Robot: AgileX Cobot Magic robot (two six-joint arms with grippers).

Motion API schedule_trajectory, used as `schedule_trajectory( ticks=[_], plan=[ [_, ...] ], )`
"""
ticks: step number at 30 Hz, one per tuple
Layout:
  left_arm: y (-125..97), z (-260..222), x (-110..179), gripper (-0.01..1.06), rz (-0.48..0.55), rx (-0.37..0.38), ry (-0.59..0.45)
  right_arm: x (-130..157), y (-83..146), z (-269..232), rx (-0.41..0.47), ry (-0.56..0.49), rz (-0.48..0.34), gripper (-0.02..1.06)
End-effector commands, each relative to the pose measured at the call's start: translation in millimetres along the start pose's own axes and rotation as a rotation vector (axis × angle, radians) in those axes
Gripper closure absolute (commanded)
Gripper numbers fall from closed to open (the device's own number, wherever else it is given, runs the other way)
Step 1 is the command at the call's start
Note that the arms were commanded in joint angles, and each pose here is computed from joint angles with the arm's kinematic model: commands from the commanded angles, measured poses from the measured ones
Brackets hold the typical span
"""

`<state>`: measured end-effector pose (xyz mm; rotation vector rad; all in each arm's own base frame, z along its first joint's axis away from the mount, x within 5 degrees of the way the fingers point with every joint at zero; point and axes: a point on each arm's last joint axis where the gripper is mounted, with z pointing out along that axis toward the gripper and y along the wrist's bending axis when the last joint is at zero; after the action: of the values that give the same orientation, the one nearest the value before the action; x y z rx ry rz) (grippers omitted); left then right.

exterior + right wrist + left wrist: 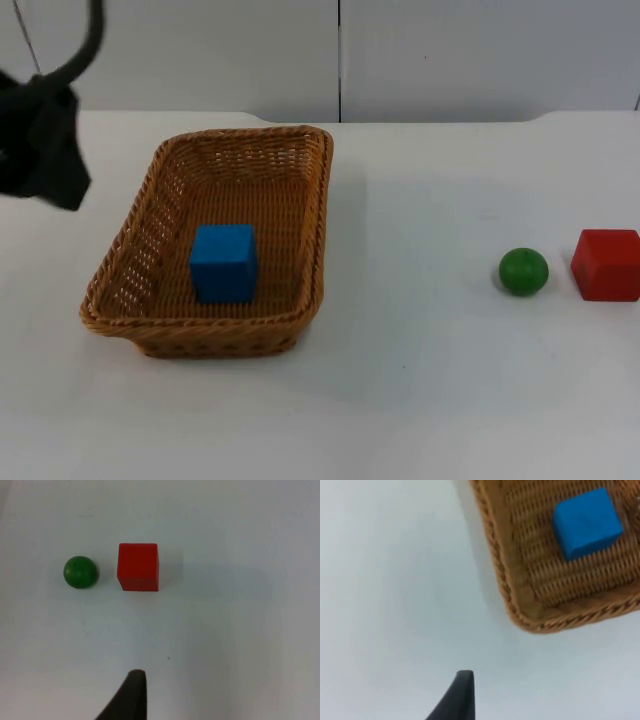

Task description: Place all geometric objects except the red cube into the basket.

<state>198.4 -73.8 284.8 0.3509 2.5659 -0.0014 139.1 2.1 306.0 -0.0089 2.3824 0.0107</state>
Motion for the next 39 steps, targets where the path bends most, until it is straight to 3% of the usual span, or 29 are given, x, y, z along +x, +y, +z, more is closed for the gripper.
schedule_trajectory(
  ticks=[1,7,11,15,18,22,28,31,33,34,39],
  plan=[
    [8,-3,9,0.0,-0.04,-0.02,-0.014,-1,1,-1,-0.008,0.004,-0.016,-0.01],
    [43,-5,22,0.0,-0.183,-0.069,0.017,-1,6,0,-0.064,0.002,-0.077,-0.01],
    [60,-5,26,0.0,-0.255,-0.045,0.026,-1,8,1,-0.092,0.005,-0.108,-0.01],
    [75,-7,29,0.0,-0.358,0.039,-0.003,-2,12,11,-0.142,0.053,-0.191,-0.01],
    [76,-8,29,0.0,-0.339,0.06,-0.016,-3,15,18,-0.181,0.076,-0.215,-0.01],
    [78,-8,31,0.0,-0.289,0.033,0.011,-5,22,38,-0.27,0.156,-0.276,-0.01],
    [80,-6,33,0.0,-0.276,0.01,0.03,-28,22,56,-0.293,0.24,-0.328,0.04],
    [82,-6,34,0.0,-0.277,-0.008,0.046,-59,26,64,-0.309,0.201,-0.431,0.06],
    [85,-6,36,0.0,-0.29,-0.041,0.061,-81,36,70,-0.334,0.165,-0.541,0.06],
    [85,-6,36,0.0,-0.29,-0.041,0.061,-81,36,70,-0.334,0.165,-0.541,0.06],
    [86,-7,38,0.0,-0.298,-0.064,0.073,-122,76,101,-0.403,0.136,-0.783,0.06]
  ],
)
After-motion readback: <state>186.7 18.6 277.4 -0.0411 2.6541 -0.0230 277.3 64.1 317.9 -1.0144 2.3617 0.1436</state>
